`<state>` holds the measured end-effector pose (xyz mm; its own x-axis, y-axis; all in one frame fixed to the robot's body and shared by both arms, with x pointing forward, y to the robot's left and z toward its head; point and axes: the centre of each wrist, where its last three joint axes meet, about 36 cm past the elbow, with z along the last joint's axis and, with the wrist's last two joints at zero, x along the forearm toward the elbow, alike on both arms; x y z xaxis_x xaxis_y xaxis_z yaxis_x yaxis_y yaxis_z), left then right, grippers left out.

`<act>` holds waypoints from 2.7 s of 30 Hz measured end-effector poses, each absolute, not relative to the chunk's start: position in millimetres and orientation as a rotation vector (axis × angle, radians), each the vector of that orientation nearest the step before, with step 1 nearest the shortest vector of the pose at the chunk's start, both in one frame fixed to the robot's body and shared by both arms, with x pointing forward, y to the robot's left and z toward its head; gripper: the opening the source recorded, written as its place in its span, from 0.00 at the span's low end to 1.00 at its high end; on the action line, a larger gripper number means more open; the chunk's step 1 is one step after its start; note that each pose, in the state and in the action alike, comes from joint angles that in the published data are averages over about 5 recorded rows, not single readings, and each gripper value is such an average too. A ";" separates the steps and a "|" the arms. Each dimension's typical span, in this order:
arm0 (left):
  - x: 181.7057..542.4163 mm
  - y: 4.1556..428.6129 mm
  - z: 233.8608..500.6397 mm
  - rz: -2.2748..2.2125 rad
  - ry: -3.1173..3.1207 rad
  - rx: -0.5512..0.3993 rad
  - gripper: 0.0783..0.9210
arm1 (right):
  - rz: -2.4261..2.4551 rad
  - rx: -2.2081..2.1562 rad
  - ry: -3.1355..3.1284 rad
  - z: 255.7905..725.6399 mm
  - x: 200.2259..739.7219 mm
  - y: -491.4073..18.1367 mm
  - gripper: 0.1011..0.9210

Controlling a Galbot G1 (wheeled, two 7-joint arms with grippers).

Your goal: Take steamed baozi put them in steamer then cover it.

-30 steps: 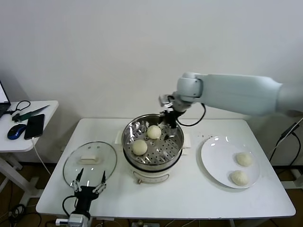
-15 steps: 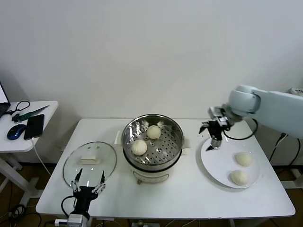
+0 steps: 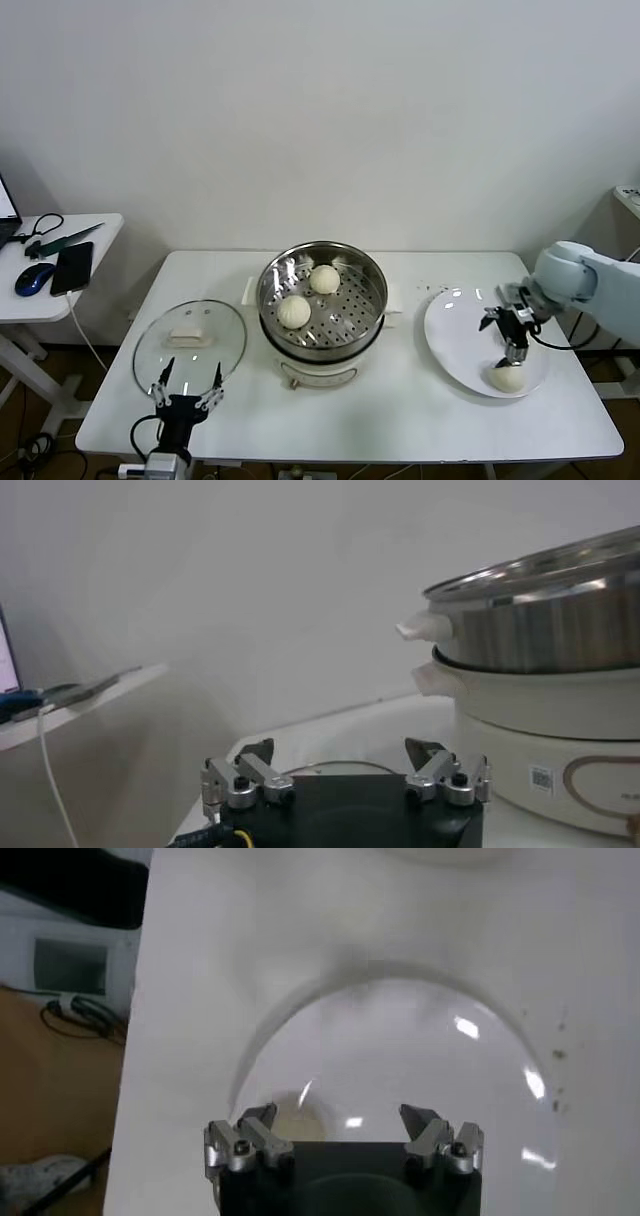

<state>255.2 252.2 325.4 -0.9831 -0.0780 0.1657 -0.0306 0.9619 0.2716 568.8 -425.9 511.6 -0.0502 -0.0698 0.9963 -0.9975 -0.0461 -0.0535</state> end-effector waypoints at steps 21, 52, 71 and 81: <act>254.6 253.1 317.5 -0.421 -2.912 0.078 0.88 | 1.218 1.239 -1.221 469.0 566.3 -442.3 0.83; 254.4 249.9 319.1 -0.436 -2.911 0.071 0.88 | 1.629 1.465 -1.079 580.6 633.2 -387.3 0.72; 249.8 244.9 318.8 -0.419 -2.904 0.068 0.88 | 2.388 1.799 -0.448 734.1 663.4 -171.6 0.72; 248.7 245.5 319.0 -0.411 -2.900 0.072 0.88 | 2.450 1.984 -0.157 691.7 639.6 -91.0 0.72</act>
